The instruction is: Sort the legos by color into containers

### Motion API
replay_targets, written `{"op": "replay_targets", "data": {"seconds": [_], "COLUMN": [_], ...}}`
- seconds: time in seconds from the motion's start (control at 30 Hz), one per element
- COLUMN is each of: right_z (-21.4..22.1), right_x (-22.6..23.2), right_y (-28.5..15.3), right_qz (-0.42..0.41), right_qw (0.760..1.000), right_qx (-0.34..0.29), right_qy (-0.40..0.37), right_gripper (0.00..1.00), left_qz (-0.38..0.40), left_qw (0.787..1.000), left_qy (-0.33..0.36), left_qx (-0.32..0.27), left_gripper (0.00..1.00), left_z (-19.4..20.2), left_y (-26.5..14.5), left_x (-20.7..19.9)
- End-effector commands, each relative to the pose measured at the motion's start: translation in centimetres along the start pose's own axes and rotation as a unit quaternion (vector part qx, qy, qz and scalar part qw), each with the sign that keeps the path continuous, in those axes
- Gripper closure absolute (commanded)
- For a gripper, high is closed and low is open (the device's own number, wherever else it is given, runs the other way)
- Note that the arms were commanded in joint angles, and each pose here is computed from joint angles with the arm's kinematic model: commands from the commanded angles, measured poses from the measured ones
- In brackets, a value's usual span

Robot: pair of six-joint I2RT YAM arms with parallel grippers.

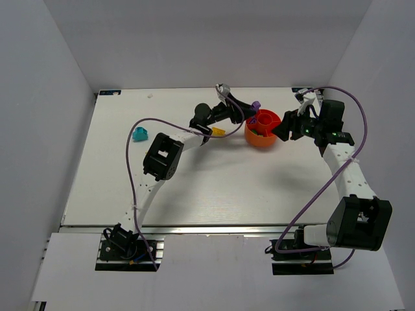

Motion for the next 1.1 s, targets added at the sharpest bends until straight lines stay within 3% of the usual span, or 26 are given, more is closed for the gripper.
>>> {"op": "replay_targets", "data": {"seconds": [0.0,0.83,1.07], "right_z": [-1.9,-2.1,-2.1], "right_x": [0.8,0.9,0.9], "right_y": [-0.8,-1.0,-1.0], "right_qz": [-0.010,-0.014,-0.015], "right_qw": [0.999,0.999,0.999], "right_qx": [-0.031,-0.034,-0.034], "right_qy": [-0.031,-0.034,-0.032], "right_gripper": [0.39,0.39,0.38], "left_qz": [-0.001,-0.042,-0.045], "left_qw": [1.000,0.999,0.999], "left_qy": [0.019,-0.002,-0.007], "left_qx": [-0.022,-0.009,-0.001], "left_gripper": [1.00,0.97,0.86], "left_z": [-1.2,1.4,2.1], "left_y": [1.1,0.6,0.4], "left_x": [-0.3,1.5,1.6]}}
Point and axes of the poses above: each gripper's point midway between its finger pads, its own y axis out along the fingers, its own x axis along the line the jaws close on, z = x × y, the point moved 4 cm from there along -y, back along the fingers, and after that the axes turned 8 degrees about y, right-handed, at the moved point
